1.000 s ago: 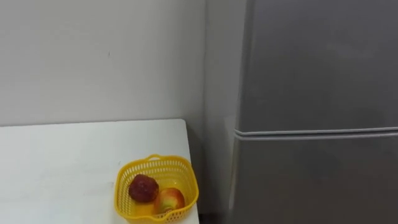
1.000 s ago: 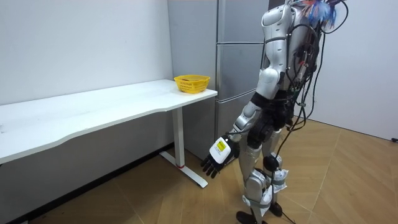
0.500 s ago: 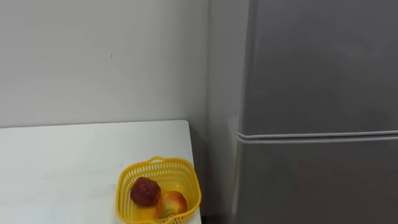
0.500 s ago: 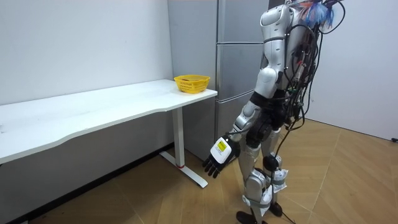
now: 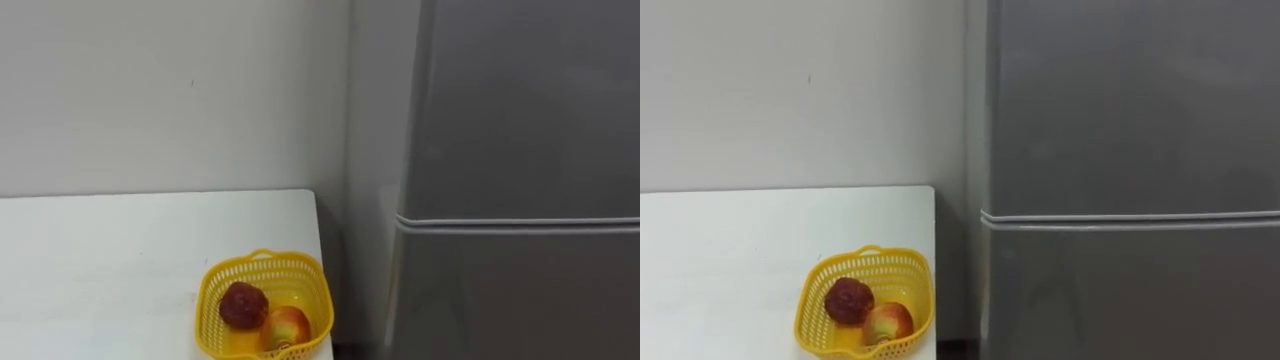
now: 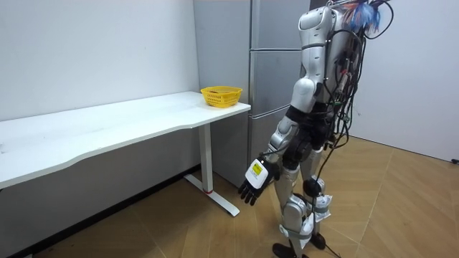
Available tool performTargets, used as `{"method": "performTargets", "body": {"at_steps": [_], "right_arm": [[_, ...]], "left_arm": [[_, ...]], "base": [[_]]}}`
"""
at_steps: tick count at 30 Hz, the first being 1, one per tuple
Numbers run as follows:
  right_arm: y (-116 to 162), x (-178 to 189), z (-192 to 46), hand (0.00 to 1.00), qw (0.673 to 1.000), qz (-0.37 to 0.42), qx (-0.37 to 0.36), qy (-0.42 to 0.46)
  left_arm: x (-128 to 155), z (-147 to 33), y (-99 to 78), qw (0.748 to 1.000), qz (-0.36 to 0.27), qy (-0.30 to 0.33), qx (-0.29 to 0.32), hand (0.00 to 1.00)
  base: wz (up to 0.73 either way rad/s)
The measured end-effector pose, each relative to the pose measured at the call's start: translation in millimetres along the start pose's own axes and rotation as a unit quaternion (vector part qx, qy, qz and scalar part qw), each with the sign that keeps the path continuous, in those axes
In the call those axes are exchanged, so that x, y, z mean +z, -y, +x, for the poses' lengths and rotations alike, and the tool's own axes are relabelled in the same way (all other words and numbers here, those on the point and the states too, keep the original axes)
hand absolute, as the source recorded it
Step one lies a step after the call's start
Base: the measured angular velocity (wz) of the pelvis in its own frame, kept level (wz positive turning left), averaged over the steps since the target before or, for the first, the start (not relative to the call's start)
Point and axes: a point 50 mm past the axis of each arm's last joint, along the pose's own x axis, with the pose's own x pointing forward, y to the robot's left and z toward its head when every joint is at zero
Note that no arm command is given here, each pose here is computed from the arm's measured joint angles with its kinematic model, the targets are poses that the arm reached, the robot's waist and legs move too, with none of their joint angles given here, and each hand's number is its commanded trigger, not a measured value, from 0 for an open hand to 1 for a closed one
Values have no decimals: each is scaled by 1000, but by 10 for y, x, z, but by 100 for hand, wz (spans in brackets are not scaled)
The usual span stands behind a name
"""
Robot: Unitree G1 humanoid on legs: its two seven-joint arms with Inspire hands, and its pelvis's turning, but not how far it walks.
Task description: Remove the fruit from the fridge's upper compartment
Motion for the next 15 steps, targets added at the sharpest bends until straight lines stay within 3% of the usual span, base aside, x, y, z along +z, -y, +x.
{"method": "performTargets", "body": {"at_steps": [6, 15], "right_arm": [[-18, -241, -23, 0, 994, -87, 23, -66], [-49, -375, -54, 0, 986, -116, 53, -106]], "left_arm": [[-88, -14, 52, 999, 15, -26, -23, 0], [-184, -36, 101, 996, 32, -52, -58, 0]], "base": [[1], [0]]}}
